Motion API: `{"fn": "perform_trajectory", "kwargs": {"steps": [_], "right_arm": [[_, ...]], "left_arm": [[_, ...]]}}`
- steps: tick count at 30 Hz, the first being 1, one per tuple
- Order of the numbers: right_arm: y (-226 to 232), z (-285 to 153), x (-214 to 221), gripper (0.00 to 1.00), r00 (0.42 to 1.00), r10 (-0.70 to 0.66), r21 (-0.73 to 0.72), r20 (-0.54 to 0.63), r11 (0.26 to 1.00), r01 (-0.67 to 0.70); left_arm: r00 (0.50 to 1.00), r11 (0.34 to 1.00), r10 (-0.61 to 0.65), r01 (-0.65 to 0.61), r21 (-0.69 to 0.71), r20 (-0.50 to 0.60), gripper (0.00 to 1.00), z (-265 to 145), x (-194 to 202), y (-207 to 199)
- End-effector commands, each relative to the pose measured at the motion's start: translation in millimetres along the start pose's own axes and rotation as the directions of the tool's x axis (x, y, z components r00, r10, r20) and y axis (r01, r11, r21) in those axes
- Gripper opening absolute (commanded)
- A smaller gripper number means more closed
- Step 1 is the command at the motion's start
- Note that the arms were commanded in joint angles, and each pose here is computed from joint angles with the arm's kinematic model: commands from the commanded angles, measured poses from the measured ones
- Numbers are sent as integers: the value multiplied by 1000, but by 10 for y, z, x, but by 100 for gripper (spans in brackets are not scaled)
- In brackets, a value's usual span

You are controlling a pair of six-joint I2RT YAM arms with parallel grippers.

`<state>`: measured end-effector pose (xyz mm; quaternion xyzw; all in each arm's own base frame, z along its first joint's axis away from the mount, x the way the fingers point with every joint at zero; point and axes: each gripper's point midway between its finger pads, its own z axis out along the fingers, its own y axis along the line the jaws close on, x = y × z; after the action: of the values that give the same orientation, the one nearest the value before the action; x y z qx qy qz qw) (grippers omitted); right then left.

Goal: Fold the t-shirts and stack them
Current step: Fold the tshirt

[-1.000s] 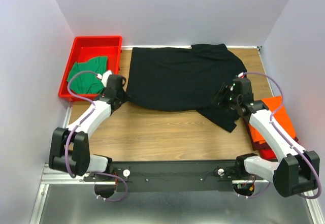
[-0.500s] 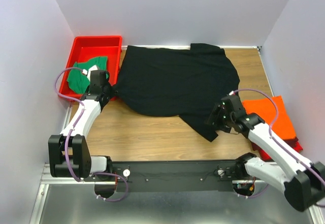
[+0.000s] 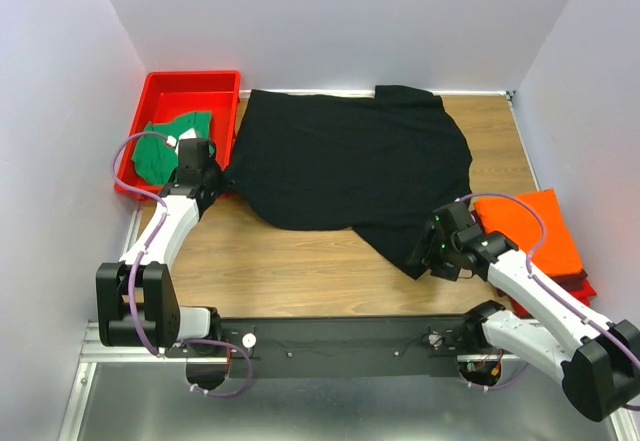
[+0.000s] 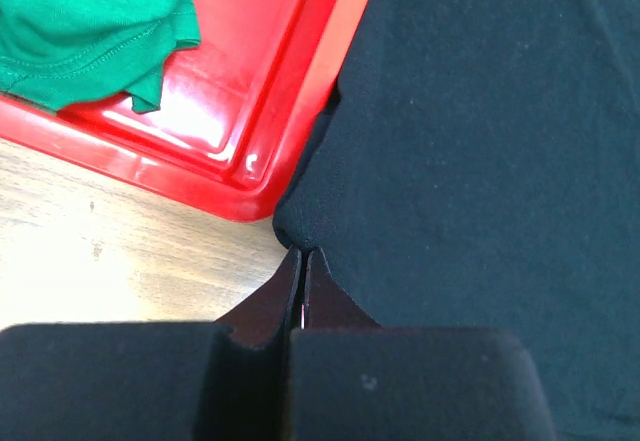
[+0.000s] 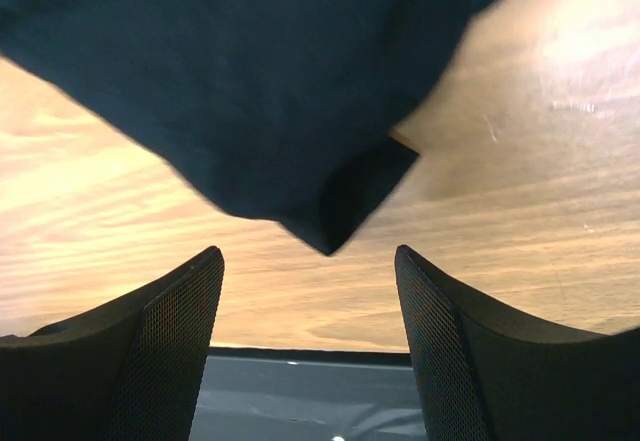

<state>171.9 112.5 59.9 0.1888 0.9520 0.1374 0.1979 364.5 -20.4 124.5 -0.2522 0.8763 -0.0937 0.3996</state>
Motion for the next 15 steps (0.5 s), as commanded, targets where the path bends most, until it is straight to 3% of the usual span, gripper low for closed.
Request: {"fn": "perform_trajectory", "kwargs": {"steps": [1, 15], "right_arm": [[19, 87, 128, 76, 999, -43, -36, -18, 998, 43], [125, 274, 21, 66, 986, -12, -22, 169, 1000, 16]], "left_arm": [[1000, 1000, 17, -16, 19, -13, 0, 25, 47, 5], [999, 1000, 15, -13, 28, -40, 0, 69, 129, 7]]}}
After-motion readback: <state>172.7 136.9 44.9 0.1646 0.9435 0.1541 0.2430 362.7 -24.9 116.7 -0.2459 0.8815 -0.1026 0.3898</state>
